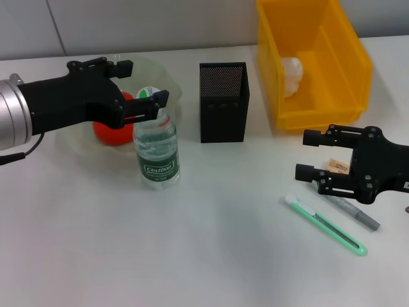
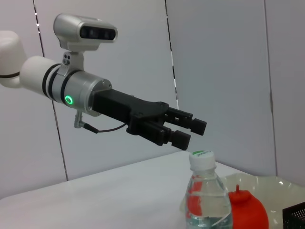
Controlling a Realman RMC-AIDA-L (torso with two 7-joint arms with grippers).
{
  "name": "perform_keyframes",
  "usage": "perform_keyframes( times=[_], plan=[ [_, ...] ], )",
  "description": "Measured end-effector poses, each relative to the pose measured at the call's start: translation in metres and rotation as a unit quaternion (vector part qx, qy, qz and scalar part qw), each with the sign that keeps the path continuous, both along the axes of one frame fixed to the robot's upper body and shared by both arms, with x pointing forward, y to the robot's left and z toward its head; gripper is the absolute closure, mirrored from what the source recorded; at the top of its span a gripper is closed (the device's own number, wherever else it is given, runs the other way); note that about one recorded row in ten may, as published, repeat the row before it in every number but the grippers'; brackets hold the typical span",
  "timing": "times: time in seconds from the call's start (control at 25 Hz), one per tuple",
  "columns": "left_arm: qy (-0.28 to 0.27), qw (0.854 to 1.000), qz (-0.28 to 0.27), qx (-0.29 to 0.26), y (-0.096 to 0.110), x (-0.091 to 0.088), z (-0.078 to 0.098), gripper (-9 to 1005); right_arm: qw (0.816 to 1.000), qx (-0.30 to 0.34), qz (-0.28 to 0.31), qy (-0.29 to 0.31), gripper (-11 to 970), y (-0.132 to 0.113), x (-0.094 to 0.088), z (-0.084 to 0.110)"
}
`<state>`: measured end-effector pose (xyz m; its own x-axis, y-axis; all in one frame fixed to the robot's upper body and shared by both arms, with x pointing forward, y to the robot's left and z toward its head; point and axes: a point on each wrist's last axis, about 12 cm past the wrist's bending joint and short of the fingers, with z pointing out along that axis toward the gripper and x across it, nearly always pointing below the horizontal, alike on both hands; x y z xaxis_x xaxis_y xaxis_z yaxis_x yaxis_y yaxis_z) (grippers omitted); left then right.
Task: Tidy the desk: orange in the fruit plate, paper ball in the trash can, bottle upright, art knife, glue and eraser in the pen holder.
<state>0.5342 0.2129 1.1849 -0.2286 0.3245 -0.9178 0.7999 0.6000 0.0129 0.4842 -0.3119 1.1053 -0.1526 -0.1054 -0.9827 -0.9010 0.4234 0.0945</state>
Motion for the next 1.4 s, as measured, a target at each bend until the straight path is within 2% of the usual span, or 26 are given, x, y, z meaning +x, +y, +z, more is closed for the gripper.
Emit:
perform_keyframes(
  times=[0.32,0.64,0.8,1.08,1.4],
  plan=[
    [-0.017,0.999,-0.044,-0.023,-0.004,-0.005,0.008,196,1.000,-0.003,-0.005,0.001,312,-0.001,0.000,-0.001],
    [-0.020,0.992,-0.097,-0.074,0.004,-0.011,0.013,195,1.000,-0.004,-0.012,0.004,312,-0.003,-0.001,-0.003],
    [-0.011,0.989,-0.123,-0.083,0.006,-0.013,0.012,195,1.000,-0.005,-0.014,0.005,312,-0.004,-0.001,-0.004],
    [0.018,0.985,-0.147,-0.085,0.004,-0.012,0.003,194,1.000,-0.004,-0.019,0.005,310,-0.006,-0.001,-0.003],
    [0.046,0.980,-0.174,-0.085,0.002,-0.009,-0.016,193,0.999,-0.022,-0.034,0.030,310,-0.012,0.003,0.000]
  ],
)
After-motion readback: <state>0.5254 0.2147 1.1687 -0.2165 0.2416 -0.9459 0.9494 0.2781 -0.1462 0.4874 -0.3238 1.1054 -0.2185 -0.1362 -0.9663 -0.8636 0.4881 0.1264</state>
